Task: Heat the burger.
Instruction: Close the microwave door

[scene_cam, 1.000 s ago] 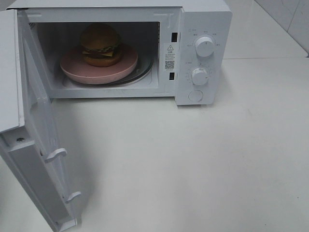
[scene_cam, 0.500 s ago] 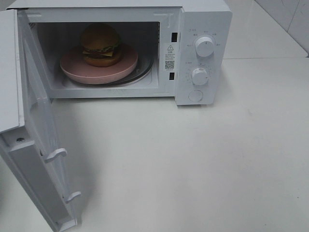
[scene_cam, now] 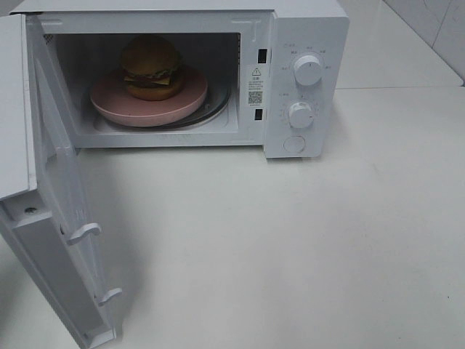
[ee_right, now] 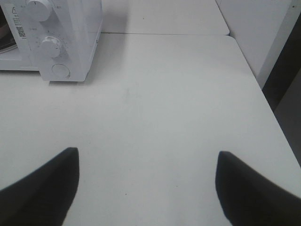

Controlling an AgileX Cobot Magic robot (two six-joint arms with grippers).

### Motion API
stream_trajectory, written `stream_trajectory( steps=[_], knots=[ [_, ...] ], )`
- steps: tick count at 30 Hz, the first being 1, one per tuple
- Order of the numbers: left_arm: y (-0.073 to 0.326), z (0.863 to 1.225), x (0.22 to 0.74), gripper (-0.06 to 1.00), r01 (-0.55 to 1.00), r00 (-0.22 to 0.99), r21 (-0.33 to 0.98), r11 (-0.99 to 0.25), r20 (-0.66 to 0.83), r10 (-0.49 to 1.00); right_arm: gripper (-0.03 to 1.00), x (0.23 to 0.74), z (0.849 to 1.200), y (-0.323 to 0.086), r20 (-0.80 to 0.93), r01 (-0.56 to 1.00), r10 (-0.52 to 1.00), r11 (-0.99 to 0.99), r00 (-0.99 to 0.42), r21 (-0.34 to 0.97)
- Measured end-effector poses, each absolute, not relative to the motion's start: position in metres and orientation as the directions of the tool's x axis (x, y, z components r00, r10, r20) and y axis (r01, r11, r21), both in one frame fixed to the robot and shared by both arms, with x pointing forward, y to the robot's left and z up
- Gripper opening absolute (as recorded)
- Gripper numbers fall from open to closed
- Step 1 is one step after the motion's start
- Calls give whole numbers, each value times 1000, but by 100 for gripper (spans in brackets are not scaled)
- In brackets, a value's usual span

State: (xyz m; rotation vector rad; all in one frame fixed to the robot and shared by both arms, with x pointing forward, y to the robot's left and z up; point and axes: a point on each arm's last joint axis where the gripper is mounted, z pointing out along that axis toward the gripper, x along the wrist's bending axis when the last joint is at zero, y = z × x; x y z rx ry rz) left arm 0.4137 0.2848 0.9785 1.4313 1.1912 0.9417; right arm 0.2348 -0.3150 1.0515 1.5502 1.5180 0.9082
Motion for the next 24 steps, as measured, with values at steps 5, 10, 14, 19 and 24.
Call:
stream_trajectory(
  steps=[5, 10, 14, 19, 24],
  knots=[
    [275, 972, 423, 0, 147, 326, 989, -22, -27, 945, 75, 235, 1052, -315, -25, 451, 999, 6, 36, 893],
    [267, 965, 426, 0, 171, 368, 985, -17, -48, 929, 75, 235, 1052, -315, -25, 451, 999, 6, 36, 893],
    [253, 962, 434, 0, 174, 436, 983, -58, -25, 900, 75, 235, 1052, -315, -25, 451, 999, 6, 36, 893],
    [237, 961, 450, 0, 179, 476, 982, -56, -37, 879, 75, 235, 1052, -315, -25, 451, 999, 6, 36, 893],
    [223, 962, 464, 0, 182, 488, 983, -32, -62, 871, 75, 235, 1052, -315, -25, 451, 999, 6, 36, 893]
  ],
)
